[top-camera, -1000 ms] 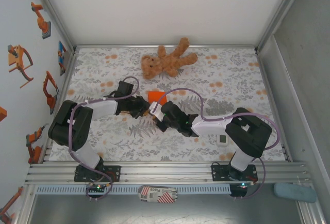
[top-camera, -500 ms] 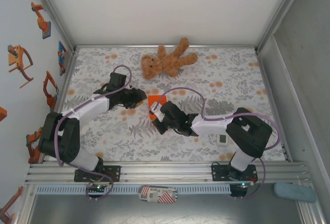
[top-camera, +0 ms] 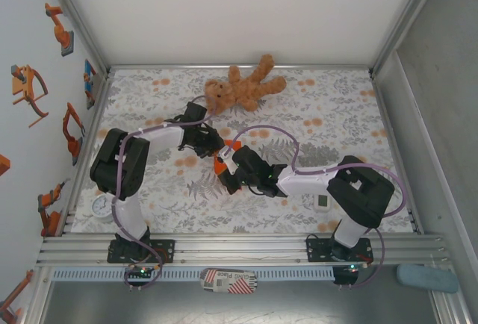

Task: Fold a paper plane with a square sheet of paper (pick it up from the middle)
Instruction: Third fold the triangle at the center of the table.

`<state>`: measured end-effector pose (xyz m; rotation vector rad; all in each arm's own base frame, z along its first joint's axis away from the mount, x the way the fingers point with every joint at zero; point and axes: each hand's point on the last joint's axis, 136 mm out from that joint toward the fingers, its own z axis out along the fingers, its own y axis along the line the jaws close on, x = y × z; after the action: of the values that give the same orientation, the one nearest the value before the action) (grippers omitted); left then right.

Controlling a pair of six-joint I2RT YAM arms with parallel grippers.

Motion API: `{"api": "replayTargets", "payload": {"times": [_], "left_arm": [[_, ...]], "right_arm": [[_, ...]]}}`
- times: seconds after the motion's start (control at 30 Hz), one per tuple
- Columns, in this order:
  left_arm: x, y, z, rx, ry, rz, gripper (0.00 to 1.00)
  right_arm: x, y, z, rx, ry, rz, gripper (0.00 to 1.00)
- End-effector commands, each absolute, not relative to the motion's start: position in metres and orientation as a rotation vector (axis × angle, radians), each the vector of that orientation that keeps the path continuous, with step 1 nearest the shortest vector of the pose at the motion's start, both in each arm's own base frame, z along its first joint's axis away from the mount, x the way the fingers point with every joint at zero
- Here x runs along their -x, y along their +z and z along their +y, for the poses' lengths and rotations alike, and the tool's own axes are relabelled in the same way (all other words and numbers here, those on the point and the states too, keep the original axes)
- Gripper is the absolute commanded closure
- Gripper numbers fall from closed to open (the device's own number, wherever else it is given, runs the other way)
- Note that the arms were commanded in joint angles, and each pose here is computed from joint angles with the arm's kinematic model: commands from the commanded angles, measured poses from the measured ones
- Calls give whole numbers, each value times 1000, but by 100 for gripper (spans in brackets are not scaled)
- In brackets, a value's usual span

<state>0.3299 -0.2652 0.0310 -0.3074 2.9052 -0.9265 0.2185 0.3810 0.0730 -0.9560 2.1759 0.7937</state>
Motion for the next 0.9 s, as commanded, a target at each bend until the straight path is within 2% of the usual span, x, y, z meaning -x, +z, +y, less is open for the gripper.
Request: {"api": "replayTargets", "payload": {"times": [0.0,0.37,0.87], "left_arm": [[-327,25,-265,247,-861,2950,86],[-314,-2,-257,225,-772,3046,93],[-314,-2,-259,198,-785,3052,94]], "right_arm": [[-224,76,381,901,820,2179,100],[-243,63,370,773,770,2247,100],[-264,39,346,638,586,2351,100]]}}
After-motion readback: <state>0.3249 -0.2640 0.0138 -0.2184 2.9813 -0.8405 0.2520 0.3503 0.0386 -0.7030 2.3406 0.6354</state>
